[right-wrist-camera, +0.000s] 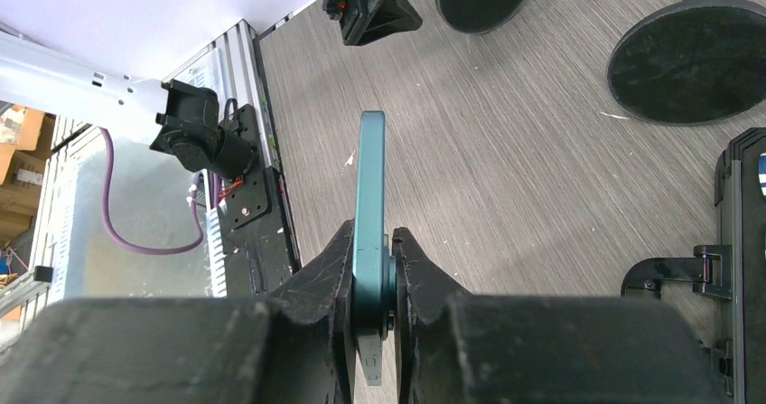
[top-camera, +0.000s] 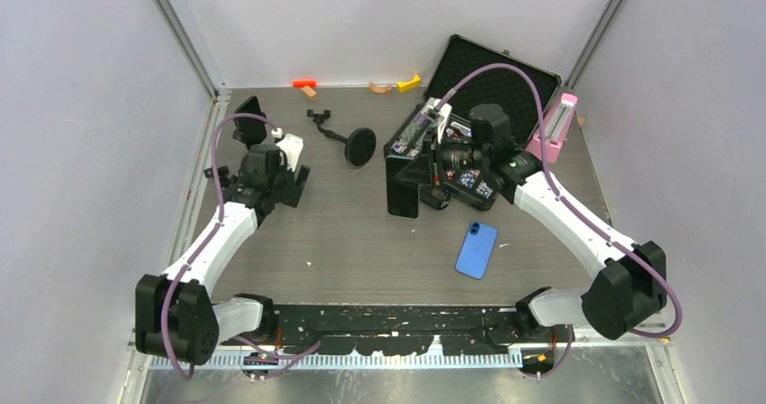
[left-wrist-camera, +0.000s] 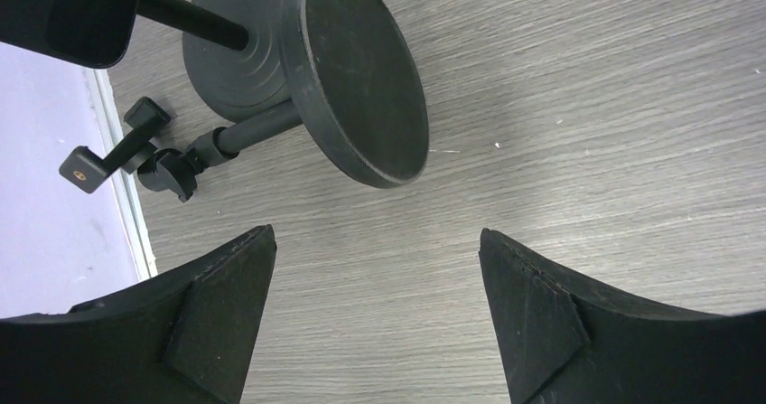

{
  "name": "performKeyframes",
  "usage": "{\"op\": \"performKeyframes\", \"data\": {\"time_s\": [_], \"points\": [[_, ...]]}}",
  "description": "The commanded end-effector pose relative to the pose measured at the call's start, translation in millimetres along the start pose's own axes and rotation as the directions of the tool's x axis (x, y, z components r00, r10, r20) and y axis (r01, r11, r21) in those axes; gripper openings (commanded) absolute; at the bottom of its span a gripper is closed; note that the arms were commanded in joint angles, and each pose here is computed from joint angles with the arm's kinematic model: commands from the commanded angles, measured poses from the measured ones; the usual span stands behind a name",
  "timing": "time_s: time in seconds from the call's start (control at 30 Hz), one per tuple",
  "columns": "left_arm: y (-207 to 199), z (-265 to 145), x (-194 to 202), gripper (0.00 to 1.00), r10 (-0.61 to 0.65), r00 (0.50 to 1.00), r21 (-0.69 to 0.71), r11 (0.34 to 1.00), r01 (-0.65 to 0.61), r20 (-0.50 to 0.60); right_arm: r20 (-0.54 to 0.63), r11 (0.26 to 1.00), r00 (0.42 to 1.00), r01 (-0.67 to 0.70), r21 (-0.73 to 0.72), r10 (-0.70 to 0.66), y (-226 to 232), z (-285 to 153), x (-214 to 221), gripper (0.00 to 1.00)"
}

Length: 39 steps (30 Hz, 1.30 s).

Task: Place the phone on the phone stand
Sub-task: Pick up the phone stand at the center of the board.

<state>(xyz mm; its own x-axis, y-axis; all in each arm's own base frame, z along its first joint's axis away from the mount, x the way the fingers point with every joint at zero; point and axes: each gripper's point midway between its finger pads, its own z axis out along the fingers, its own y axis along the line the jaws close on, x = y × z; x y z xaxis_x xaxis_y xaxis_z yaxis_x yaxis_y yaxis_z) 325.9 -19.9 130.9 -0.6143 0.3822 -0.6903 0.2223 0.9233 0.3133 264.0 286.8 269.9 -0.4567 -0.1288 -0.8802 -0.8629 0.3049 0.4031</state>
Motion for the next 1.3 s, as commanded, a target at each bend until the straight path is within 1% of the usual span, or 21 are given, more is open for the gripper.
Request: {"op": "performKeyframes", "data": {"time_s": [0.0,0.17,0.3,0.47,0.53,0.7,0.87,1.0,1.13,1.23,1.27], "points": [[6.5,13.8,-18.0,0.86,-0.023,0.997,-0.033,0.999,0.026,0.075,0.04,0.998,0.998,0.056,-0.039,-0.055,9.0,-1.4,-12.1,0.0],[2.2,37.7,-17.1,0.81,-0.046,0.997,-0.028,0.998,0.048,0.063,0.034,0.998,0.998,0.05,-0.049,-0.049,8.8,0.0,-9.9,0.0],[6.5,54.0,-16.5,0.77,-0.066,0.996,-0.067,0.995,0.07,0.059,0.029,0.998,0.999,0.045,-0.053,-0.043,7.9,0.3,-8.0,0.0],[5.0,63.6,-17.5,0.74,-0.083,0.994,-0.065,0.994,0.088,0.075,0.026,0.997,0.999,0.043,-0.06,-0.041,8.0,1.3,-6.0,0.0],[3.5,65.4,-16.5,0.69,-0.081,0.994,-0.059,0.995,0.086,0.074,0.023,0.997,0.999,0.038,-0.062,-0.036,7.5,2.1,-4.8,0.0],[5.3,70.0,-20.5,0.5,-0.061,0.992,-0.072,0.995,0.069,0.108,0.02,0.997,0.999,0.032,-0.066,-0.031,6.8,3.3,-3.8,0.0],[5.2,73.3,-11.8,0.4,-0.04,0.994,-0.085,0.995,0.049,0.103,0.019,0.997,0.999,0.031,-0.068,-0.03,7.1,3.2,-3.2,0.0],[7.2,69.1,-6.1,0.3,-0.034,0.995,-0.099,0.994,0.043,0.095,0.016,0.997,1.0,0.028,-0.07,-0.027,6.6,3.9,-2.2,0.0],[8.7,55.3,1.6,0.21,-0.024,0.996,-0.103,0.994,0.033,0.084,0.015,0.997,0.999,0.029,-0.071,-0.028,6.4,4.1,-1.9,0.0],[11.7,39.8,2.4,0.17,-0.018,0.995,-0.108,0.994,0.028,0.097,0.012,0.997,1.0,0.027,-0.072,-0.026,5.7,4.9,-0.9,0.0],[10.8,35.0,7.5,0.16,-0.012,0.996,-0.103,0.995,0.02,0.084,0.01,0.997,1.0,0.025,-0.073,-0.024,5.2,5.4,-0.2,0.0]]}}
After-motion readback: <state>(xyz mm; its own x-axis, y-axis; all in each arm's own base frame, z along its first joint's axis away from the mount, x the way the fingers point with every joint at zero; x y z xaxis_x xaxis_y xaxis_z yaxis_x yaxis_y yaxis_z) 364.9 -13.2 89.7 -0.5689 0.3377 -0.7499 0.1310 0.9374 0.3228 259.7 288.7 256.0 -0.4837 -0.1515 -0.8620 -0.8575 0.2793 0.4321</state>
